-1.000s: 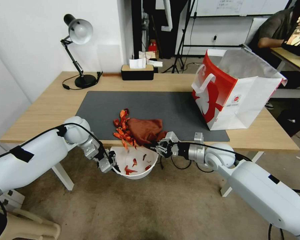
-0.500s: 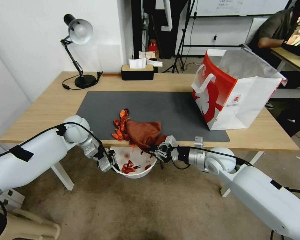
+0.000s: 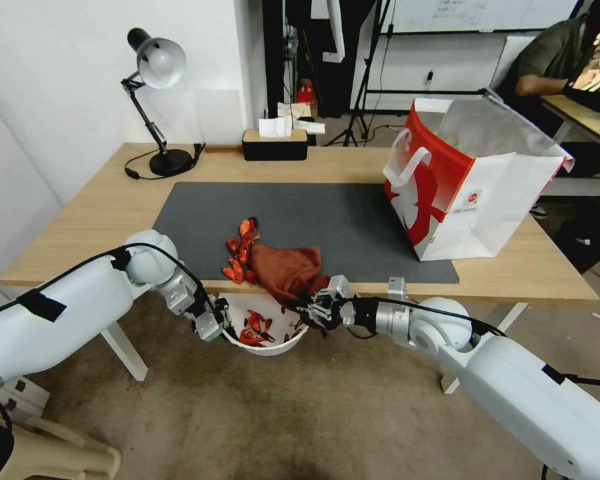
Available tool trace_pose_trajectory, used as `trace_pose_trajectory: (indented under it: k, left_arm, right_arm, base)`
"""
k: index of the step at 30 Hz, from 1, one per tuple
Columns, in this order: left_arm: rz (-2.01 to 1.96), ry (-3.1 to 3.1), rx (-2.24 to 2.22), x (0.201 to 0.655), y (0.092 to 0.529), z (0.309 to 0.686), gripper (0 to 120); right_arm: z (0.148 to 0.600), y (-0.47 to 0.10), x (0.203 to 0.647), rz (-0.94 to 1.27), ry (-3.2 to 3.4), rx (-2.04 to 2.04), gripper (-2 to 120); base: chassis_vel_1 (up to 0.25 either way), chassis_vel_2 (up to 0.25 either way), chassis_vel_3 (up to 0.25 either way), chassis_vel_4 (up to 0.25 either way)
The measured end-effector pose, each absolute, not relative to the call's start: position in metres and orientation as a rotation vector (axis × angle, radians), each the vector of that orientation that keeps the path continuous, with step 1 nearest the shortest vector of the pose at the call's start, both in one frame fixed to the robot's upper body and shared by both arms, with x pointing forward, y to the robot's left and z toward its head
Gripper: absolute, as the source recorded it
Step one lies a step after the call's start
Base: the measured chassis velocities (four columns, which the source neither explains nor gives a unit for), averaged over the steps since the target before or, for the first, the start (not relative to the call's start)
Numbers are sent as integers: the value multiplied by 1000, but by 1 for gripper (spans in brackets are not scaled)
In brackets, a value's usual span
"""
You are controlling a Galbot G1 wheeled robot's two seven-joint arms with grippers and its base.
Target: Sweep shrimp from table into container with towel, then put container into takeout bag.
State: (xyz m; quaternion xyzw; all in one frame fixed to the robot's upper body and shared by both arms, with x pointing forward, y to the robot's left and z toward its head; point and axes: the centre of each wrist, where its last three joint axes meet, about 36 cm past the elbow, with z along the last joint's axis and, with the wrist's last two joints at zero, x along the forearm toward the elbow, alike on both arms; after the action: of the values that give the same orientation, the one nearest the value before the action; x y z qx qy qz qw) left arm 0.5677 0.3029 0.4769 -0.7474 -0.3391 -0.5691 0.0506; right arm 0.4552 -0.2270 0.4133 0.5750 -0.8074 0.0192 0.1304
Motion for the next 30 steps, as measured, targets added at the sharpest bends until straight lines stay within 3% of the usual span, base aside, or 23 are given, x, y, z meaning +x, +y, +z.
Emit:
trace_pose_trajectory:
  k: [30]
  left_arm:
    - [-1731, -1034, -2262, 567, 310, 479, 0]
  right_arm:
    - [423, -239, 432, 58, -2378, 1672, 2]
  base:
    - [0, 0, 0, 0]
